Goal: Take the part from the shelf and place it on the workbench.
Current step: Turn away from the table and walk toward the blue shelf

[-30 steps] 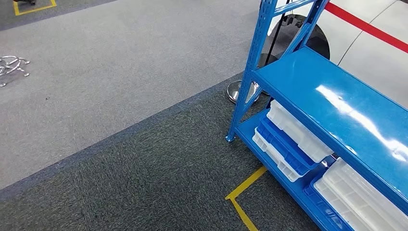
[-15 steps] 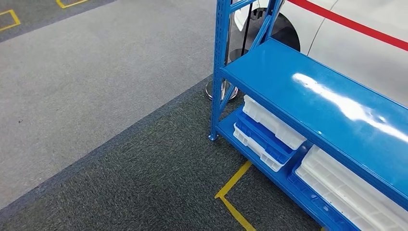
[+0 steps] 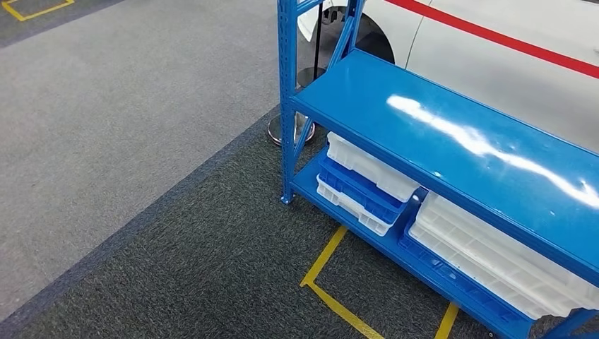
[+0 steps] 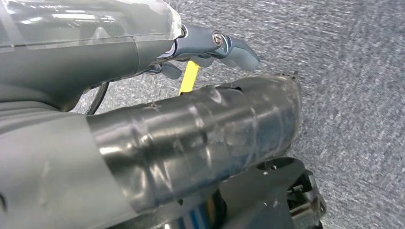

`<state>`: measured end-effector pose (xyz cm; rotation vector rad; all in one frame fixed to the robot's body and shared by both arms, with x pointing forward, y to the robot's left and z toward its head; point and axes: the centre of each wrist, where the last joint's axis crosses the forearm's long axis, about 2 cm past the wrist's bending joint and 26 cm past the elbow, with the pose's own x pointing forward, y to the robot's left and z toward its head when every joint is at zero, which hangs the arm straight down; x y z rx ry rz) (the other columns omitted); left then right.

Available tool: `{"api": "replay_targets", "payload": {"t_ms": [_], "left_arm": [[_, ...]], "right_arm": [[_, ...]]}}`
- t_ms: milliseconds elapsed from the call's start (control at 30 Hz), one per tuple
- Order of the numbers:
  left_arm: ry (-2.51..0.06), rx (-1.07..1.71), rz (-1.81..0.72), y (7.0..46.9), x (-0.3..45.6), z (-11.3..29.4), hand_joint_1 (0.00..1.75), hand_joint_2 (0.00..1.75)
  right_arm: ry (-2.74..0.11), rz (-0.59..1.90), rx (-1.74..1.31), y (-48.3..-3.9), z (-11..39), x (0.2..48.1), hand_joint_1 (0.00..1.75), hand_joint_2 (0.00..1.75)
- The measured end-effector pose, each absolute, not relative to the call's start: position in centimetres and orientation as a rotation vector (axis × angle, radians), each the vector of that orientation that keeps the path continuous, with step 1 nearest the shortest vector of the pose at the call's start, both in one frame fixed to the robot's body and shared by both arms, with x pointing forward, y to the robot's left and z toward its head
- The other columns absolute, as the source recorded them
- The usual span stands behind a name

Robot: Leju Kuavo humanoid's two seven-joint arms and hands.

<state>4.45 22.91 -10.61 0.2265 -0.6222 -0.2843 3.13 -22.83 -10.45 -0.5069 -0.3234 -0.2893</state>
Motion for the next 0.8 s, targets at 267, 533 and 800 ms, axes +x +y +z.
{"api": "replay_targets", "payload": {"t_ms": [267, 533, 800], "left_arm": [[-0.631, 0.227, -0.285, 22.93, 4.77, -10.58, 0.0, 0.0], [-0.624, 0.226, -0.285, 22.96, 4.41, -10.62, 0.0, 0.0], [-0.63, 0.231, -0.286, 23.21, 4.7, -10.62, 0.0, 0.0]], "right_arm": [[-0.327, -0.288, -0.501, -22.84, -10.45, 3.25, 0.0, 0.0], [-0.327, -0.288, -0.501, -22.83, -10.45, 3.26, 0.0, 0.0], [-0.326, -0.288, -0.496, -22.71, -10.44, 3.2, 0.0, 0.0]]}}
